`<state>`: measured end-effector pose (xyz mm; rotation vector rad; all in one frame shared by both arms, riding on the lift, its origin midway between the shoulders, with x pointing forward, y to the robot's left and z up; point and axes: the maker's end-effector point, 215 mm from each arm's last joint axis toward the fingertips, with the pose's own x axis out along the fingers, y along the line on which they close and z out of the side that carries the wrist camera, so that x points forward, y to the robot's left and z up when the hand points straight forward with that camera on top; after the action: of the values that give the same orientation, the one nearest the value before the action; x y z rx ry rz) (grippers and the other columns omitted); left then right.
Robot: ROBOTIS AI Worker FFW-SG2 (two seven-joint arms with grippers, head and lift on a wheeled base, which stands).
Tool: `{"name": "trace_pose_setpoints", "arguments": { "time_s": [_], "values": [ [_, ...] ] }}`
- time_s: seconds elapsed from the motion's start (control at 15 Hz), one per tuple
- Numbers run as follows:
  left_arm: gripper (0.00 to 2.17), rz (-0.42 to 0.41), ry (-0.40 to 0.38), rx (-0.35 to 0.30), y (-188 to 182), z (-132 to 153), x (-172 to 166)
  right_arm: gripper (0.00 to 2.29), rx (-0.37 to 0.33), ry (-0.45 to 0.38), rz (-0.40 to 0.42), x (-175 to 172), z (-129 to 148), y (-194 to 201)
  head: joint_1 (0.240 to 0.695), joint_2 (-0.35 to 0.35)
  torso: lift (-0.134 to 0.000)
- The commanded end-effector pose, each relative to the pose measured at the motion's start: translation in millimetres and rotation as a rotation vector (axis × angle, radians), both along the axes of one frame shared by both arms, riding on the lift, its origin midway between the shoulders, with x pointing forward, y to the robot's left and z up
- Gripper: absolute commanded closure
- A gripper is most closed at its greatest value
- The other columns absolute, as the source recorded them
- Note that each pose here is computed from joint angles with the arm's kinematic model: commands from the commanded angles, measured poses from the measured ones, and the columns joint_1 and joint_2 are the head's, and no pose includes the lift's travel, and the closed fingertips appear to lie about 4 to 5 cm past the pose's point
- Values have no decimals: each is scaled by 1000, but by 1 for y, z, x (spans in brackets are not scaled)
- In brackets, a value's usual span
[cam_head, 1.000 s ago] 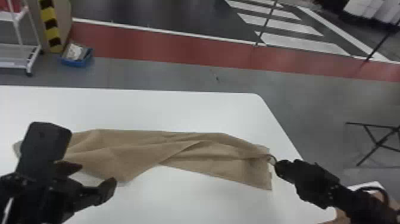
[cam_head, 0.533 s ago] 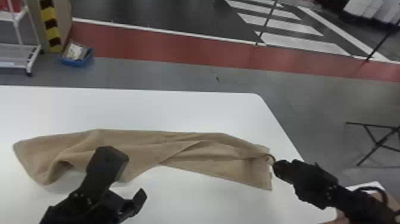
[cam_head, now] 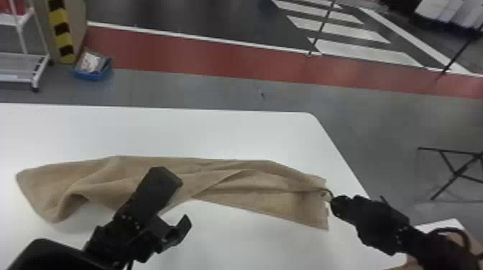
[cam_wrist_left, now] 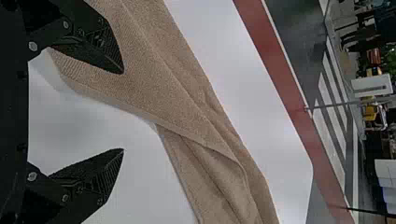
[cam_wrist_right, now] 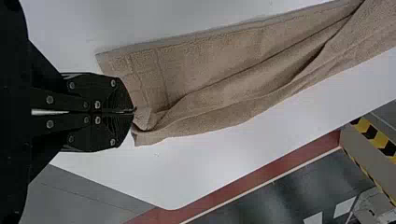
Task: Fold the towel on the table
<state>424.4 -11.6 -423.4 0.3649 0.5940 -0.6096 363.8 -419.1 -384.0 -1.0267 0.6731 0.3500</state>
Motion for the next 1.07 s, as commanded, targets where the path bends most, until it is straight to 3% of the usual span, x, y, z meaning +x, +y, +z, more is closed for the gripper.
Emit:
{"name": "trace_pose_setpoints", "arguments": {
  "time_s": [0.0, 0.2, 0.33, 0.53, 0.8, 0.87, 1.0],
  "values": [
    [346, -6, -2, 16, 3, -12, 10, 1946, -1, 1, 2, -1, 0, 0, 695, -350, -125],
    [350, -3, 5, 24, 9, -16, 13, 1946, 2, 1, -1, -2, -1, 0, 695, -350, -125],
    [549, -9, 13, 32, 10, -19, 11, 1946, 4, 2, -3, -1, -1, 0, 695, -350, -125],
    [1119, -15, 31, 28, 13, -24, 10, 1946, 4, 1, -5, -2, -1, -1, 695, -350, -125],
    [1133, -16, 60, 7, 23, -25, 10, 1946, 6, 1, -7, -2, -1, -2, 695, -350, -125],
    [1352, -11, 78, 6, 27, -29, 8, 1946, 6, 1, -7, -2, -1, -2, 695, -350, -125],
    [1355, -4, 88, -1, 30, -30, 5, 1946, 6, 1, -7, -2, -1, -2, 695, -350, -125]
  ]
}}
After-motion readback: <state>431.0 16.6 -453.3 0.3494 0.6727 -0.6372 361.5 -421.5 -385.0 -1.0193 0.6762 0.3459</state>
